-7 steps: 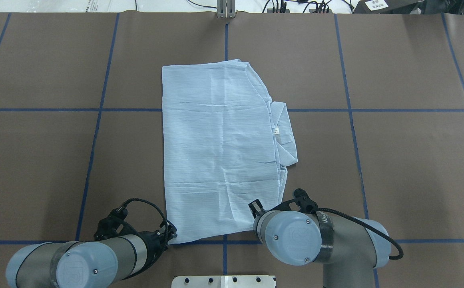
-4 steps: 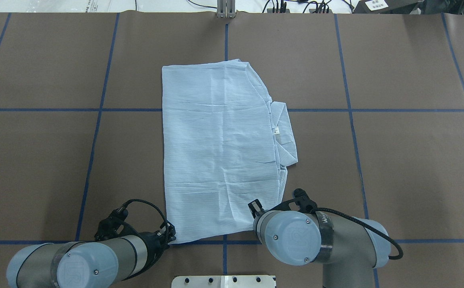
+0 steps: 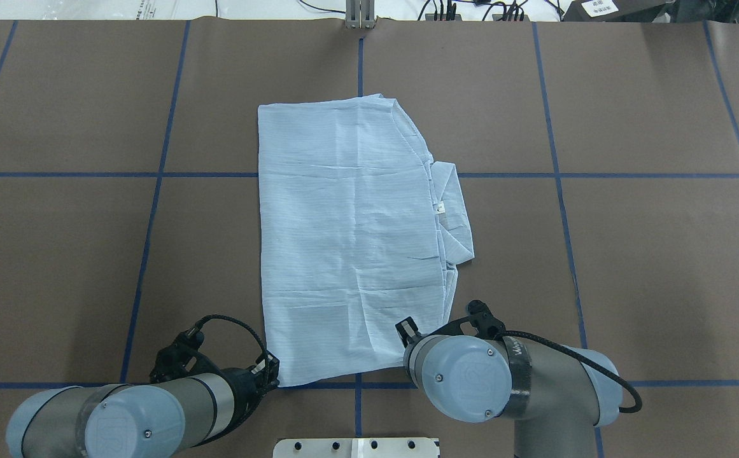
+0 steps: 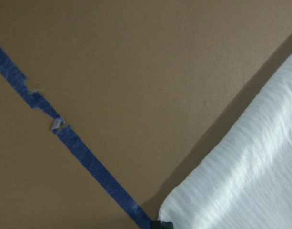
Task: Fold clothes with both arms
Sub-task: 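Lift both near corners with both grippers and fold them over toward the collar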
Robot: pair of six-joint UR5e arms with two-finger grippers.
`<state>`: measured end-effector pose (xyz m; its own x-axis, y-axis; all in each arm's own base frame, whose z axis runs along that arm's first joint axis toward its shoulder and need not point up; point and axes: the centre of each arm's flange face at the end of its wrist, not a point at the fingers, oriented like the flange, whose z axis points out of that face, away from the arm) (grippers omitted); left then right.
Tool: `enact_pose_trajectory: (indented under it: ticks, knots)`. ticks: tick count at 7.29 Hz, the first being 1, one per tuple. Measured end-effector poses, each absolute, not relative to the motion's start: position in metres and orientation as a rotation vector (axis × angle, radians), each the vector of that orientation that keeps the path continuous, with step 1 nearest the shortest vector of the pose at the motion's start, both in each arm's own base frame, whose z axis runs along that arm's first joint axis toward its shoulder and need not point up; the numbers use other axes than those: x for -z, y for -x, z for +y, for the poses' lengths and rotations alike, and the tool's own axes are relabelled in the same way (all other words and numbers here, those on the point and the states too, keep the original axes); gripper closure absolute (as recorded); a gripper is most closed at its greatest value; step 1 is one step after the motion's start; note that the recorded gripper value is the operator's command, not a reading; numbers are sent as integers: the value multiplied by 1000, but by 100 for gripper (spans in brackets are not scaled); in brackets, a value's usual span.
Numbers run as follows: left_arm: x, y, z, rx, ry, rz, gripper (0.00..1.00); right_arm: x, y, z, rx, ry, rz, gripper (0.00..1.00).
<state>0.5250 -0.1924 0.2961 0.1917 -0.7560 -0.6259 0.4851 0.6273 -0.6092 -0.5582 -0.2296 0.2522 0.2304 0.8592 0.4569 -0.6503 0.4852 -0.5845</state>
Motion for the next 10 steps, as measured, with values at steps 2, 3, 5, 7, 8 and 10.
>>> enact_pose_trajectory:
  ticks: [2,3,5,7,8,10]
  knots:
    - [-265,-498,-190,890,329,1115,100,-245,549,-227,-1058,300,-849,100]
    - [-246,-482,-188,899,349,1138,100,-232,533,-222,-1054,311,-880,100]
    - [-202,-436,-189,911,377,1195,100,-196,487,-221,-1063,318,-914,100]
    - [-180,-408,-219,909,301,1236,100,-171,466,-262,-1093,266,-949,100]
    - [-178,-406,-252,904,225,1241,100,-161,469,-297,-1103,219,-957,100]
    - [-181,-404,-330,896,113,1211,100,-143,472,-373,-1121,170,-944,100]
